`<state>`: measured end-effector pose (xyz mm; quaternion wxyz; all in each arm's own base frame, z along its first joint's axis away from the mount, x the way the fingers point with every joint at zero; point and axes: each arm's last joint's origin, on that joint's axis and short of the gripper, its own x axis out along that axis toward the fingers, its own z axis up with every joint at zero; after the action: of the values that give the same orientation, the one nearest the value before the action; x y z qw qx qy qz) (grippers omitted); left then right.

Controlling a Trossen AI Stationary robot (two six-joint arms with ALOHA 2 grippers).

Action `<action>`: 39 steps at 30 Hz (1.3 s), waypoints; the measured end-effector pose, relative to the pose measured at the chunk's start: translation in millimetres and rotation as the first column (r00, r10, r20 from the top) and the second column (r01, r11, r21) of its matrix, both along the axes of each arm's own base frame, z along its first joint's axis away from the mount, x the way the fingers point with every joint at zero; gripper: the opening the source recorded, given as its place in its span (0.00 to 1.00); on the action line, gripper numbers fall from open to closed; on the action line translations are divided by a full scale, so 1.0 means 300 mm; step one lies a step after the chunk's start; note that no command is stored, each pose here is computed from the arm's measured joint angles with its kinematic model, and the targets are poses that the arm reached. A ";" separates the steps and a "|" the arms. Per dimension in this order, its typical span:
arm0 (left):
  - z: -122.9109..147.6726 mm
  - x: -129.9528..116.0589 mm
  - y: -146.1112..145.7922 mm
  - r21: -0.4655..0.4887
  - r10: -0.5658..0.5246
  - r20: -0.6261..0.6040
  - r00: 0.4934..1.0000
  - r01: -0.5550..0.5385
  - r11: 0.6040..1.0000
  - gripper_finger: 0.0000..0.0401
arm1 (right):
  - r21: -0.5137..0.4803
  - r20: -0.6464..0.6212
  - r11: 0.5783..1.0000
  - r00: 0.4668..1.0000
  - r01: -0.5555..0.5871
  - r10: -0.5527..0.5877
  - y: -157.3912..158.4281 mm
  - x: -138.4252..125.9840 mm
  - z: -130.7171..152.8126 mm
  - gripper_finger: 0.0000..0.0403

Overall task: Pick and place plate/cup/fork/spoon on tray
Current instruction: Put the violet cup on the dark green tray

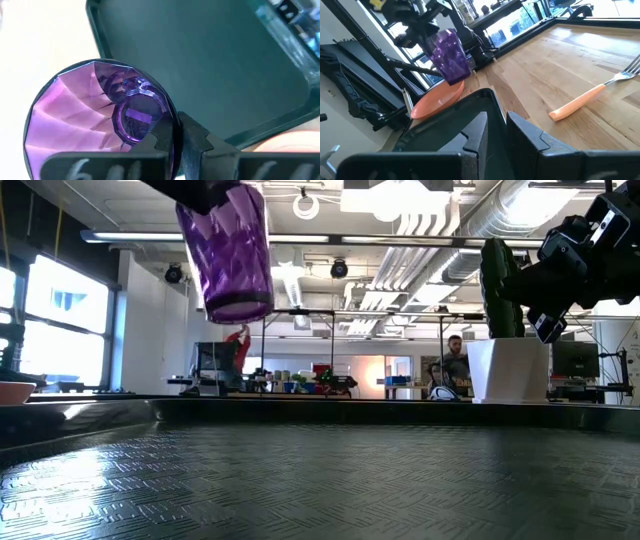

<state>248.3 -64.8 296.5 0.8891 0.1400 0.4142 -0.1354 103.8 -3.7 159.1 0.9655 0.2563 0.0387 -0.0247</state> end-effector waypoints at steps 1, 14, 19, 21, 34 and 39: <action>-0.009 0.006 -0.005 -0.009 0.017 -0.015 1.000 -0.017 1.000 0.02 | 0.000 0.000 1.000 1.000 0.000 0.000 0.000 0.000 0.000 0.16; -0.081 0.136 -0.080 -0.012 0.217 -0.238 0.947 -0.227 0.974 0.02 | 0.000 0.000 1.000 1.000 0.000 0.000 0.000 0.000 0.000 0.16; -0.140 0.158 -0.125 -0.018 0.262 -0.294 0.919 -0.279 0.960 0.02 | 0.000 0.000 1.000 1.000 0.000 0.000 0.000 0.000 0.000 0.16; -0.159 0.164 -0.139 -0.014 0.287 -0.305 0.908 -0.305 0.952 0.02 | 0.000 0.000 1.000 1.000 0.000 0.000 0.000 0.000 0.000 0.16; -0.221 0.199 -0.168 -0.022 0.353 -0.329 0.876 -0.381 0.924 0.01 | 0.000 -0.001 1.000 1.000 0.000 0.000 0.000 0.000 0.000 0.16; -0.224 0.200 -0.169 -0.023 0.351 -0.332 0.875 -0.379 0.925 0.01 | 0.000 -0.005 1.000 1.000 0.000 0.000 0.000 0.001 -0.001 0.16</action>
<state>308.2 -115.4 229.3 0.8241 -0.0036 0.5664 -0.0041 104.0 -3.8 158.7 0.9654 0.2561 0.0409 -0.0254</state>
